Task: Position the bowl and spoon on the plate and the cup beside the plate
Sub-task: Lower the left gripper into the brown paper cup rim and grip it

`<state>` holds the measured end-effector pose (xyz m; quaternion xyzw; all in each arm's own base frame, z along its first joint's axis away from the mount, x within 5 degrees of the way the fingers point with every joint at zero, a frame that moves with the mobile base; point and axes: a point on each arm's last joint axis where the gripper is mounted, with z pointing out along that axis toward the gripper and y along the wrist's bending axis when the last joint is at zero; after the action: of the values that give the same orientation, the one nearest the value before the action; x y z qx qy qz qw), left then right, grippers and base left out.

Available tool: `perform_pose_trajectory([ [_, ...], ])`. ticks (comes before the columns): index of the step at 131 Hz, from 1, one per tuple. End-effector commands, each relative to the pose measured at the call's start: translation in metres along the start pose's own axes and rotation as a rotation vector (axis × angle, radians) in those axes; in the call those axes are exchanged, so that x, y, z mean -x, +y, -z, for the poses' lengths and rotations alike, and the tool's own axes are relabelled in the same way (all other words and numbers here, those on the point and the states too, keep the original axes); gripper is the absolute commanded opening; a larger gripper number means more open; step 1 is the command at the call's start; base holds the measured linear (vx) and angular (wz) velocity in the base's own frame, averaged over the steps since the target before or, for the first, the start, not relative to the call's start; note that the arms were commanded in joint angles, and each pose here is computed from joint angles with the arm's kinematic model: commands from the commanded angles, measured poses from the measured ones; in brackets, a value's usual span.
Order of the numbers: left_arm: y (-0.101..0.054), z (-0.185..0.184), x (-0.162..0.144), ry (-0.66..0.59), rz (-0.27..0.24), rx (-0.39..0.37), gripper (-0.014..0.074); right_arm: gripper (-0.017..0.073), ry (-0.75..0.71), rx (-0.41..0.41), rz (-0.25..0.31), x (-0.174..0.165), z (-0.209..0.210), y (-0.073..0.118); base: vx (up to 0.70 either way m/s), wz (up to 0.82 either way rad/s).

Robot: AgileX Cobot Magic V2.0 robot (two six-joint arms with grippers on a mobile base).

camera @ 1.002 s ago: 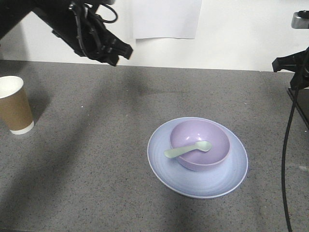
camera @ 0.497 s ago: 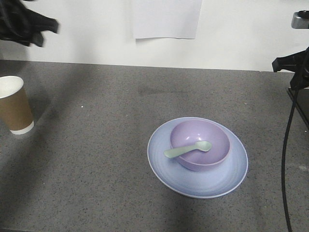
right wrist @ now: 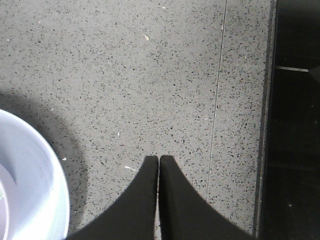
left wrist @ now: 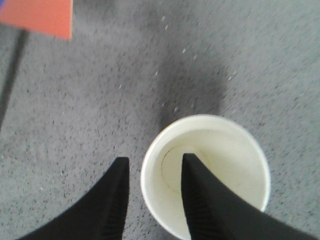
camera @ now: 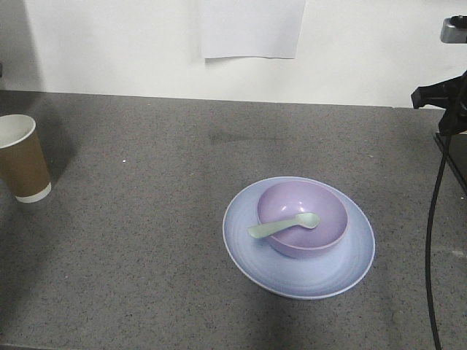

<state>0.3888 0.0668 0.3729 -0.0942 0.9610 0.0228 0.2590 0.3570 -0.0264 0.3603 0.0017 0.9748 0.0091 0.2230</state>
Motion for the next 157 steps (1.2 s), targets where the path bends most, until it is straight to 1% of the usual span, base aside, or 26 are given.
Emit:
perform_pose_trajectory([
  [1, 0.003, 0.022, 0.004, -0.109, 0.005, -0.006, 0.0267, -0.0008, -0.108, -0.011, 0.005, 0.004, 0.028, 0.000, 0.00, 0.00],
  [21, 0.009, 0.015, 0.003, -0.091, 0.015, 0.009, 0.0270, -0.0008, -0.108, -0.011, 0.005, 0.004, 0.028, 0.000, 0.00, 0.00],
  [47, 0.017, 0.008, 0.003, -0.073, 0.040, 0.014, 0.0318, -0.0008, -0.108, -0.011, 0.005, 0.004, 0.028, 0.000, 0.00, 0.00],
  [55, 0.016, 0.004, 0.003, -0.065, 0.052, -0.008, 0.0337, -0.0008, -0.108, -0.011, 0.005, 0.004, 0.028, 0.000, 0.00, 0.00],
  [75, 0.014, -0.005, 0.003, -0.046, 0.062, -0.038, 0.0365, -0.0008, -0.102, -0.010, 0.005, 0.003, 0.028, 0.000, 0.00, 0.00],
  [98, 0.013, -0.017, 0.003, -0.021, 0.067, -0.046, 0.0366, -0.0008, -0.101, -0.010, 0.005, 0.003, 0.028, 0.000, 0.00, 0.00],
  [116, 0.012, -0.026, 0.002, 0.007, 0.051, -0.059, 0.0366, -0.0008, -0.100, -0.010, 0.005, 0.003, 0.028, 0.000, 0.00, 0.00],
  [142, 0.012, -0.040, 0.002, 0.031, 0.053, -0.059, 0.0335, -0.0008, -0.098, -0.010, 0.005, 0.003, 0.028, 0.000, 0.00, 0.00],
  [146, 0.012, -0.040, 0.003, 0.031, 0.053, -0.059, 0.0318, -0.0008, -0.098, -0.010, 0.005, 0.003, 0.028, 0.000, 0.00, 0.00],
  [154, 0.012, -0.042, 0.002, 0.033, 0.028, -0.063, 0.0272, -0.0008, -0.098, -0.010, 0.005, 0.003, 0.028, 0.000, 0.00, 0.00],
  [157, 0.012, -0.042, 0.003, 0.033, 0.017, -0.067, 0.0240, -0.0008, -0.098, -0.010, 0.005, 0.003, 0.028, 0.000, 0.00, 0.00],
])
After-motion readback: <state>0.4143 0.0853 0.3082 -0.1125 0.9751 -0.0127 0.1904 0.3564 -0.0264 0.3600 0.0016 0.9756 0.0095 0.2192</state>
